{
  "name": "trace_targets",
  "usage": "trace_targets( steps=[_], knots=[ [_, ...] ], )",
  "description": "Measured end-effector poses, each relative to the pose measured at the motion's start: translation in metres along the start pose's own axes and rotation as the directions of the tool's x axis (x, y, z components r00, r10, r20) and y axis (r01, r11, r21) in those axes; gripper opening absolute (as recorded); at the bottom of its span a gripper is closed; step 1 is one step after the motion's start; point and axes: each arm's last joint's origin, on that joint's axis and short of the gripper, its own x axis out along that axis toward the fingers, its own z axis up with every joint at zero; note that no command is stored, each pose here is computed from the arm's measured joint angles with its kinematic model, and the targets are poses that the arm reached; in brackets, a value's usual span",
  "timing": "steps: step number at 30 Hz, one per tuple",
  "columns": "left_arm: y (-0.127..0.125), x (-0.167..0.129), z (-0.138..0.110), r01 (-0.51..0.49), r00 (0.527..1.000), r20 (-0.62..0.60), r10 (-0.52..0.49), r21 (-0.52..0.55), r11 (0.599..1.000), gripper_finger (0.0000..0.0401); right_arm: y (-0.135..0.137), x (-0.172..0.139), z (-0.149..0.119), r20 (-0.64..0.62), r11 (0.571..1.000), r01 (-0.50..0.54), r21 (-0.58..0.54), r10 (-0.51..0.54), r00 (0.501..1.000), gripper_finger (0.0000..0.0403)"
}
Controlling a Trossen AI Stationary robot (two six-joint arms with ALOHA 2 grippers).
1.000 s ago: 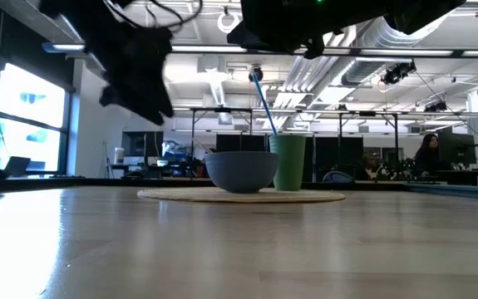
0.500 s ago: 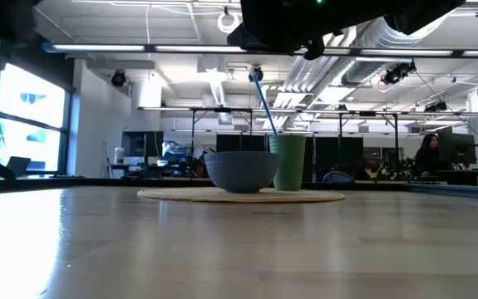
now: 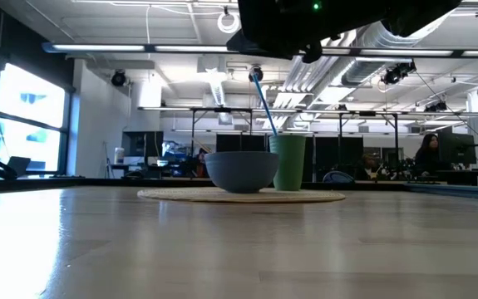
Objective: Pick & Place Utensil
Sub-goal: Put the gold spoon into the blue bowl on the brown mat
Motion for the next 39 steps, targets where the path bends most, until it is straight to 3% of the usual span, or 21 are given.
trace_targets(
  steps=[6, 12, 19, 28, 35, 39],
  knots=[
    [0.0, 0.02, 0.006, -0.113, 0.99, -0.092, 0.108, -0.054, 0.992, 0.0166, 0.0, 0.0, 0.0, 0.003, 1.0, -0.01, 0.001, 0.009, 1.0, 0.014],
    [0.007, 0.04, 0.014, -0.126, 0.987, -0.112, 0.118, -0.071, 0.989, 0.0166, 0.0, 0.0, 0.0, 0.006, 1.0, -0.018, 0.006, 0.018, 1.0, 0.014],
    [0.005, 0.044, 0.019, -0.068, 0.996, -0.049, 0.071, 0.065, 0.996, 0.0147, 0.0, 0.0, 0.001, 0.006, 1.0, -0.018, 0.007, 0.018, 1.0, 0.014],
    [0.003, 0.035, 0.041, -0.048, 0.996, 0.081, 0.04, 0.102, 0.994, 0.0014, -0.001, 0.001, 0.001, 0.007, 1.0, -0.011, 0.008, 0.011, 1.0, 0.014],
    [-0.011, 0.015, 0.066, -0.045, 0.969, 0.247, -0.031, 0.297, 0.954, 0.003, -0.001, 0.001, 0.001, 0.007, 1.0, -0.01, 0.006, 0.01, 1.0, 0.014],
    [-0.023, -0.002, 0.084, -0.117, 0.896, 0.436, -0.081, 0.408, 0.905, 0.0016, -0.001, 0.001, 0.002, 0.016, 1.0, -0.009, 0.012, 0.009, 1.0, 0.014]
  ],
)
